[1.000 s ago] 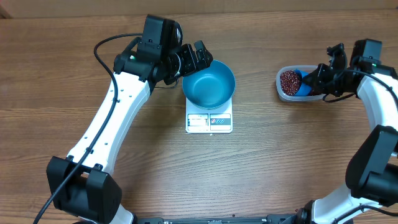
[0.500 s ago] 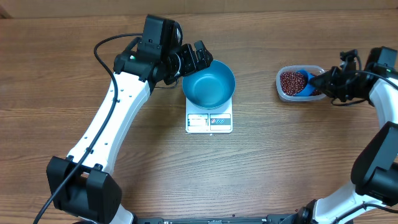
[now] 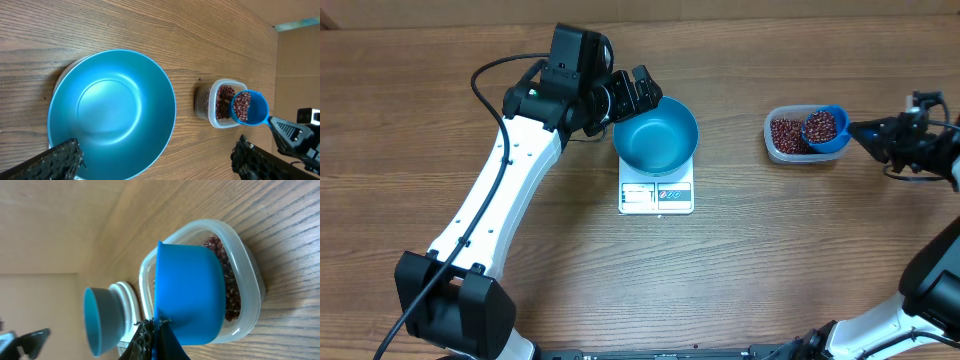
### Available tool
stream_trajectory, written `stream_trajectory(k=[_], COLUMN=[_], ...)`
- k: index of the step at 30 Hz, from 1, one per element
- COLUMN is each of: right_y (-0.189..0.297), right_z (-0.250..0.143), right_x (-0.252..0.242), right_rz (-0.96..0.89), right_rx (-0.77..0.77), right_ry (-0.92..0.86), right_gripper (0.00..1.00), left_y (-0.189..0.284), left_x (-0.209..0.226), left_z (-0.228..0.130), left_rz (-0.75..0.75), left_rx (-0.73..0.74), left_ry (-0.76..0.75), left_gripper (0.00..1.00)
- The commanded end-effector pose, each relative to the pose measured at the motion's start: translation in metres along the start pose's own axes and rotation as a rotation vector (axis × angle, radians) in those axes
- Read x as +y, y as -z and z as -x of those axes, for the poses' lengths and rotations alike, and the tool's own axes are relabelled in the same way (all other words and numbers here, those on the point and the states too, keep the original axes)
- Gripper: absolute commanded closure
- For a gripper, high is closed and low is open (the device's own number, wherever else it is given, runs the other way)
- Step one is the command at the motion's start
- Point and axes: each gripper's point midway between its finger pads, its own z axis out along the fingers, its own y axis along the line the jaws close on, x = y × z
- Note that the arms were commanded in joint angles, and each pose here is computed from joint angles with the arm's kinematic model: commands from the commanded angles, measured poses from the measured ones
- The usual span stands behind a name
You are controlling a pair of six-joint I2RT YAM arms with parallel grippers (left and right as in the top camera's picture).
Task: Scoop item into bowl and weigh 150g on scale
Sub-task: 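Lift the bean-filled scoop out of the tub with the right gripper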
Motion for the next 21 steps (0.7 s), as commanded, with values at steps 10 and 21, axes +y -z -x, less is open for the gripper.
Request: stream_trajectory(k=[10,21], right_y=[0.024,0.018], right_z=[0.002,0.003], right_x=[0.058,0.043], right_rz=[0.398,0.306], right_rx=[-0.007,-0.014], right_ry=[-0.01,-0.01], right_gripper=[0.96,0.96], left_y=[0.013,0.013], left_x=[-0.01,-0.01], left_z=[0.008,0.008], left_rz=[-0.019,-0.019], left_rx=[-0.039,-0.039], left_ry=[-0.029,-0.029], left_gripper=[0.0,0.0])
